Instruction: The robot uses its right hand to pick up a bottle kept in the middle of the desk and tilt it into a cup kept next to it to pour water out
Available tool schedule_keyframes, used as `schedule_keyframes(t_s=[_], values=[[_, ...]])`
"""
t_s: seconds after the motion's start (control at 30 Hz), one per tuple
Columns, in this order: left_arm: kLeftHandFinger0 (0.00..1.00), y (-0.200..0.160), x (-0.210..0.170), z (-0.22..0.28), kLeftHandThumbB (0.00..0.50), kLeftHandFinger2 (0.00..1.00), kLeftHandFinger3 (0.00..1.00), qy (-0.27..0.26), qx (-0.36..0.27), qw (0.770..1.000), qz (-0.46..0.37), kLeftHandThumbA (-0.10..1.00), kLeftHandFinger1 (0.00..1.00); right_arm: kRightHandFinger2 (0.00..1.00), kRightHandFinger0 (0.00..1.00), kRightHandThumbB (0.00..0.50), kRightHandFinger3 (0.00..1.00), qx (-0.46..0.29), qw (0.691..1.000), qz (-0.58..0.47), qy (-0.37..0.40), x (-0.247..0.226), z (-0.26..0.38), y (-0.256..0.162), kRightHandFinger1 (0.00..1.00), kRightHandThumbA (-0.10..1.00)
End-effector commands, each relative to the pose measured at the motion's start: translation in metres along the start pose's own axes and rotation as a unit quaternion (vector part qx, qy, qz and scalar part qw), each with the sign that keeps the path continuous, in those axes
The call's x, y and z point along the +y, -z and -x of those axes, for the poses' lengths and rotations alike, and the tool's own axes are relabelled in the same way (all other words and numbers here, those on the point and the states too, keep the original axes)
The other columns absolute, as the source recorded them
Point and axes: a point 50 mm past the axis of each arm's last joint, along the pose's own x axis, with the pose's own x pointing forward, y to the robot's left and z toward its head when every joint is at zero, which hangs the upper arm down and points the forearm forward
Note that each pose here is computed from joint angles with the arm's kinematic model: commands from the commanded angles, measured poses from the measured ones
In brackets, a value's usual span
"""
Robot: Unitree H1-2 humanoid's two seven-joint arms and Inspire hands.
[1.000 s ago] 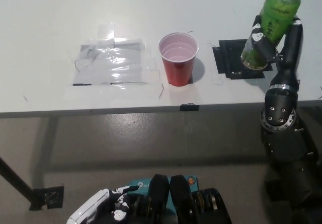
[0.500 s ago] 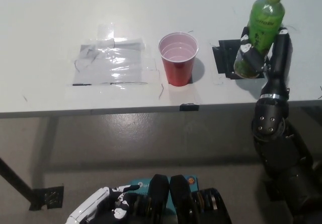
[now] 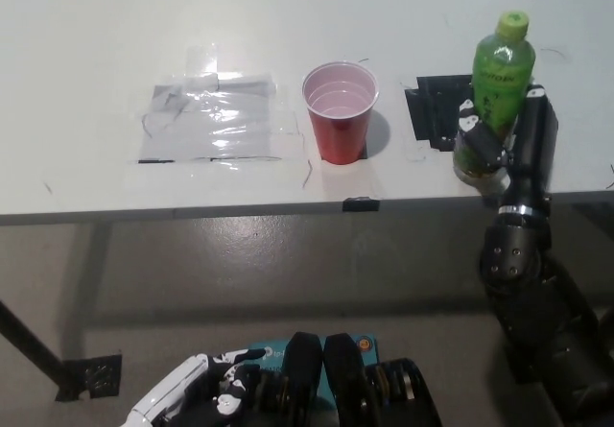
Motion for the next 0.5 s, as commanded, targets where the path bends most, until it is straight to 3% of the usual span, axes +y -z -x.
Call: schedule_keyframes(t_s=[0.0, 0.03, 0.07, 0.1, 0.17, 0.2, 0.23, 0.27, 0.3, 0.33, 0.4, 0.43, 0.47], values=[[0.80, -0.012, 0.005, 0.001, 0.489, 0.92, 1.00, -0.002, -0.020, 1.000, -0.016, 1.00, 0.93, 0.16, 0.00, 0.000, 0.74, -0.046, 0.998, -0.011, 0.039, -0.008, -0.014, -0.010, 0.03, -0.10], [0.80, -0.012, 0.005, 0.001, 0.484, 0.93, 1.00, -0.002, -0.020, 1.000, -0.016, 1.00, 0.93, 0.38, 0.21, 0.000, 0.97, -0.046, 0.998, -0.008, 0.037, -0.006, -0.012, -0.009, 0.29, -0.08], [0.80, -0.012, 0.005, 0.001, 0.482, 0.93, 1.00, -0.002, -0.020, 1.000, -0.015, 1.00, 0.93, 0.37, 0.40, 0.000, 1.00, -0.045, 0.998, -0.008, 0.035, -0.006, -0.011, -0.009, 0.34, -0.06], [0.80, -0.012, 0.004, 0.000, 0.481, 0.93, 1.00, -0.002, -0.020, 1.000, -0.014, 1.00, 0.93, 0.55, 0.57, 0.000, 1.00, -0.043, 0.999, -0.007, 0.030, -0.004, -0.010, -0.008, 0.56, -0.01], [0.80, -0.012, 0.004, 0.000, 0.486, 0.93, 1.00, -0.002, -0.018, 1.000, -0.013, 1.00, 0.94, 1.00, 0.76, 0.021, 1.00, -0.040, 0.999, -0.004, 0.015, -0.001, -0.008, -0.006, 0.93, 0.22], [0.80, -0.011, 0.004, 0.001, 0.494, 0.93, 1.00, -0.002, -0.017, 1.000, -0.013, 1.00, 0.94, 1.00, 0.79, 0.048, 1.00, -0.042, 0.999, 0.003, 0.015, -0.001, -0.006, -0.005, 1.00, 0.28], [0.80, -0.009, 0.004, 0.001, 0.499, 0.93, 1.00, -0.002, -0.015, 1.000, -0.013, 1.00, 0.94, 1.00, 0.86, 0.123, 1.00, -0.043, 0.999, 0.014, 0.011, 0.001, -0.003, -0.002, 1.00, 0.39], [0.81, -0.009, 0.004, 0.001, 0.500, 0.93, 1.00, -0.002, -0.015, 1.000, -0.013, 1.00, 0.93, 1.00, 1.00, 0.171, 1.00, -0.042, 0.999, 0.024, 0.006, 0.003, -0.002, 0.000, 1.00, 0.62], [0.81, -0.008, 0.004, 0.000, 0.499, 0.93, 1.00, -0.001, -0.015, 1.000, -0.011, 1.00, 0.94, 1.00, 1.00, 0.243, 1.00, -0.039, 0.998, 0.044, 0.000, 0.005, 0.000, 0.002, 1.00, 0.76], [0.81, -0.008, 0.003, 0.001, 0.499, 0.93, 1.00, -0.001, -0.015, 1.000, -0.009, 1.00, 0.94, 1.00, 1.00, 0.260, 1.00, -0.034, 0.998, 0.053, -0.004, 0.007, 0.001, 0.003, 1.00, 0.80], [0.80, -0.007, 0.003, 0.001, 0.497, 0.93, 1.00, -0.001, -0.017, 1.000, -0.010, 1.00, 0.93, 1.00, 1.00, 0.400, 1.00, -0.015, 0.997, 0.074, -0.020, 0.009, 0.003, 0.005, 1.00, 0.98], [0.80, -0.007, 0.003, 0.001, 0.498, 0.93, 1.00, -0.001, -0.017, 1.000, -0.010, 1.00, 0.93, 1.00, 1.00, 0.403, 1.00, -0.015, 0.997, 0.075, -0.020, 0.009, 0.003, 0.005, 1.00, 0.98], [0.80, -0.007, 0.003, 0.001, 0.499, 0.93, 1.00, -0.001, -0.017, 1.000, -0.011, 1.00, 0.93, 1.00, 1.00, 0.481, 1.00, -0.005, 0.997, 0.078, -0.025, 0.010, 0.004, 0.006, 1.00, 1.00]])
